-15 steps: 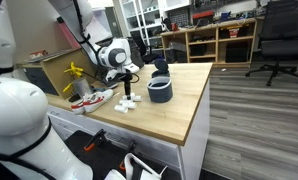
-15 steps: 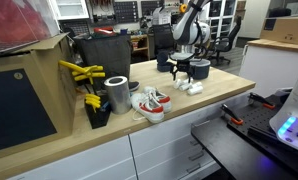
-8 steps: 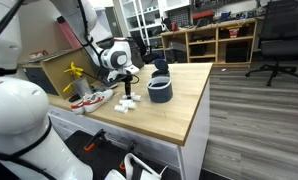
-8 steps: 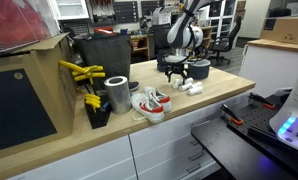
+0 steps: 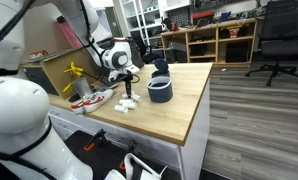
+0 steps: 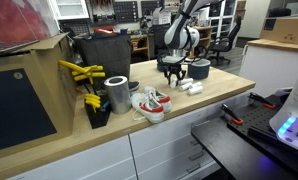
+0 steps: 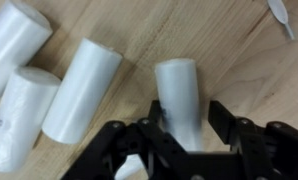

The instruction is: Pick up one white object and put it in the blue lunchbox on the right

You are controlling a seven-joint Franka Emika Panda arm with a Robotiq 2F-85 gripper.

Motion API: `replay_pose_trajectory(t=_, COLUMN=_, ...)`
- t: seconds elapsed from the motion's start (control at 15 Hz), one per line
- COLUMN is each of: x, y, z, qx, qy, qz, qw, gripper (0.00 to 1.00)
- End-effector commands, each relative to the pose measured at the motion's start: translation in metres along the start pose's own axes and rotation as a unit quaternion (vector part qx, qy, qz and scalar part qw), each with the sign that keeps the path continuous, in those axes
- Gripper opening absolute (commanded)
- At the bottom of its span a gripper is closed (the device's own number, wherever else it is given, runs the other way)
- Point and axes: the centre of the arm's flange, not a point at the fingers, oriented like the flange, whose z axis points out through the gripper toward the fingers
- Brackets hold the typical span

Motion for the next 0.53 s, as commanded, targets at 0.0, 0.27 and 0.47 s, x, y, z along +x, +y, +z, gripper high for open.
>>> replay_pose_trajectory(t=0.0, x=-0.002, y=-0.003, z=0.002, qx=0.001, qy=-0.002, qz=0.009, qw=1.0000, gripper=0.22)
replay_pose_trajectory(t=0.27, x=-0.005, y=0.006, z=-0.006, qx=-0.001, qy=0.005, qz=0.003, qw=1.0000, gripper=0.06)
replay_pose_trajectory(t=0.47, x=-0.010, y=0.012, z=-0.012, qx=0.000, qy=0.016, qz=-0.005, qw=0.9999, gripper=0.06)
